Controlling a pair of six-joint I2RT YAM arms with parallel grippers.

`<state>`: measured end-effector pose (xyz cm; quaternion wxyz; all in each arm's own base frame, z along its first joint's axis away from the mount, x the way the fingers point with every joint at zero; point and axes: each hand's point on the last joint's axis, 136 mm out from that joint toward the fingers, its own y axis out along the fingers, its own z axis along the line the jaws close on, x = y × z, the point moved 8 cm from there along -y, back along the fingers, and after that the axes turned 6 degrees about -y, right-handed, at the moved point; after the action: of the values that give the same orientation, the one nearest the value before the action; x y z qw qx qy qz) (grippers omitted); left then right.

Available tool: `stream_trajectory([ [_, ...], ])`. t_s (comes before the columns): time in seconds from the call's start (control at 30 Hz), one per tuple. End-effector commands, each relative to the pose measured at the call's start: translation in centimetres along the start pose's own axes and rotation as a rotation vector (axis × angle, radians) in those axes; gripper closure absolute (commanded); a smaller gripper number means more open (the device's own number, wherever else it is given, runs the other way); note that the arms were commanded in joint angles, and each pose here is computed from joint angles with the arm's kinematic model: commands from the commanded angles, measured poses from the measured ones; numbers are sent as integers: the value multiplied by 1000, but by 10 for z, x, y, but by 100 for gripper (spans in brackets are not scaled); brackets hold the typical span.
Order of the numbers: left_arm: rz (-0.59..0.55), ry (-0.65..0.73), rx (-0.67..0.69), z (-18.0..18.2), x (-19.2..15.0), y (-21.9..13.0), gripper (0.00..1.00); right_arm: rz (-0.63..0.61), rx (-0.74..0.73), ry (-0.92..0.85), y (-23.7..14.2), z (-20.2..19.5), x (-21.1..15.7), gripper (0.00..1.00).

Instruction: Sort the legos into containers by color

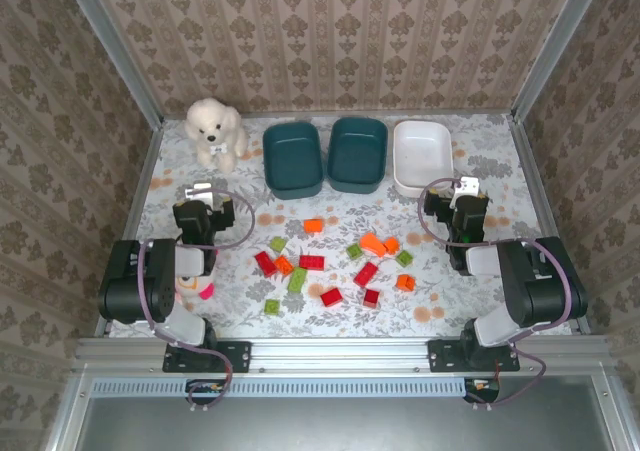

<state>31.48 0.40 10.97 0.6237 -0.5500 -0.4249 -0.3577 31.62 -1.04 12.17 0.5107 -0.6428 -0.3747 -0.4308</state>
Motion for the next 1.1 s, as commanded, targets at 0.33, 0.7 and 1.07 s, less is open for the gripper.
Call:
stream_trajectory([
  [0.33, -53, -12, -18, -2, 14, 1, 0, -19, 15, -8, 2, 3, 6, 0],
  [0.7, -52, -12, -19, -3, 14, 1, 0, -18, 15, -9, 2, 3, 6, 0],
  [1.07, -136, 157, 55, -35, 52, -41, 0, -105, -95, -12, -37, -5, 50, 0],
])
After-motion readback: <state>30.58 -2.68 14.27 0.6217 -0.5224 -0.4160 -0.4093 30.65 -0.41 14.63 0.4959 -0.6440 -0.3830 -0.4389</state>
